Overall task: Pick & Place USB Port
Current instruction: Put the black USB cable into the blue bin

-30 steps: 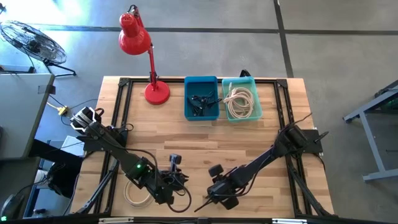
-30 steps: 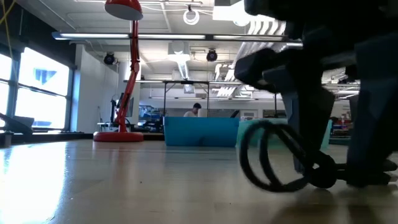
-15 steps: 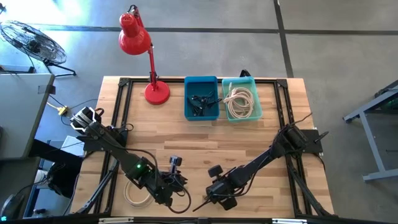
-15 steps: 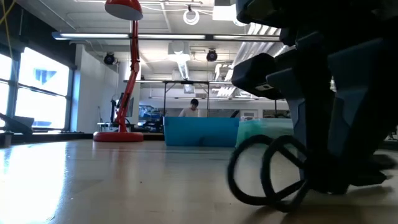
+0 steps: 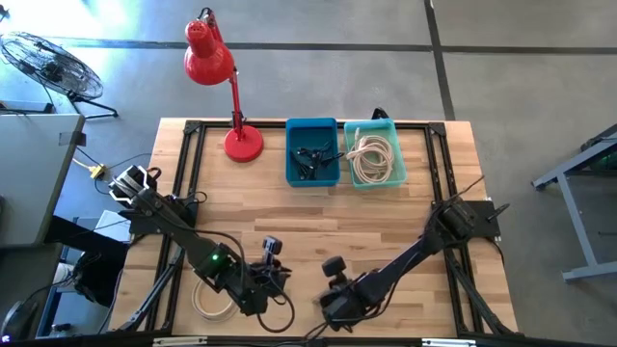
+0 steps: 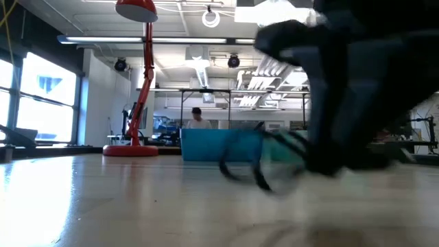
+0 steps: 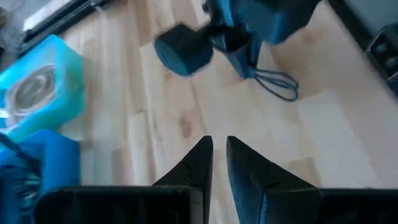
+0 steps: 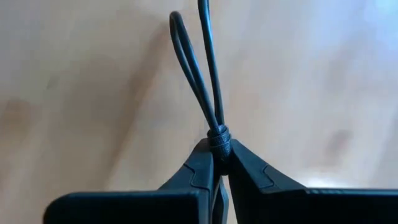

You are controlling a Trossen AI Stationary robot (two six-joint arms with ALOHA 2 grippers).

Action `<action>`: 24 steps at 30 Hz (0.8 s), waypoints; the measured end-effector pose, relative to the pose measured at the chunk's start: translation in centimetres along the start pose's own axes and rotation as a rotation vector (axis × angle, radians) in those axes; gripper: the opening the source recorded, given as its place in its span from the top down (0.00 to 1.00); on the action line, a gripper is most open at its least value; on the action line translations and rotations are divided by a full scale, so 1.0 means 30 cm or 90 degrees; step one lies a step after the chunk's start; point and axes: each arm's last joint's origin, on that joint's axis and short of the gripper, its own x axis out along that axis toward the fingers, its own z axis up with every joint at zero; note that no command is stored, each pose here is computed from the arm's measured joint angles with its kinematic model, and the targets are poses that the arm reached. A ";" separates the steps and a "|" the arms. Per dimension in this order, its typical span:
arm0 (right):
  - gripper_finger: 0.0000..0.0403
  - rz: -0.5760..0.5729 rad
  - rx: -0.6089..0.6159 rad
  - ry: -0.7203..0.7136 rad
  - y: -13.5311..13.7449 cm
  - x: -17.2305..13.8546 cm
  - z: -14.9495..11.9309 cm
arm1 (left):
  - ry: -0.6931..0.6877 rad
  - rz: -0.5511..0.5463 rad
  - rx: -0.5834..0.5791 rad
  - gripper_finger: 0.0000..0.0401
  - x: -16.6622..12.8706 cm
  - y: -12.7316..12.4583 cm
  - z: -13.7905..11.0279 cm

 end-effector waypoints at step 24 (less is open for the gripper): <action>0.95 -0.066 0.025 -0.136 0.246 -0.447 0.077 | -0.090 -0.100 0.145 0.89 0.116 -0.031 0.048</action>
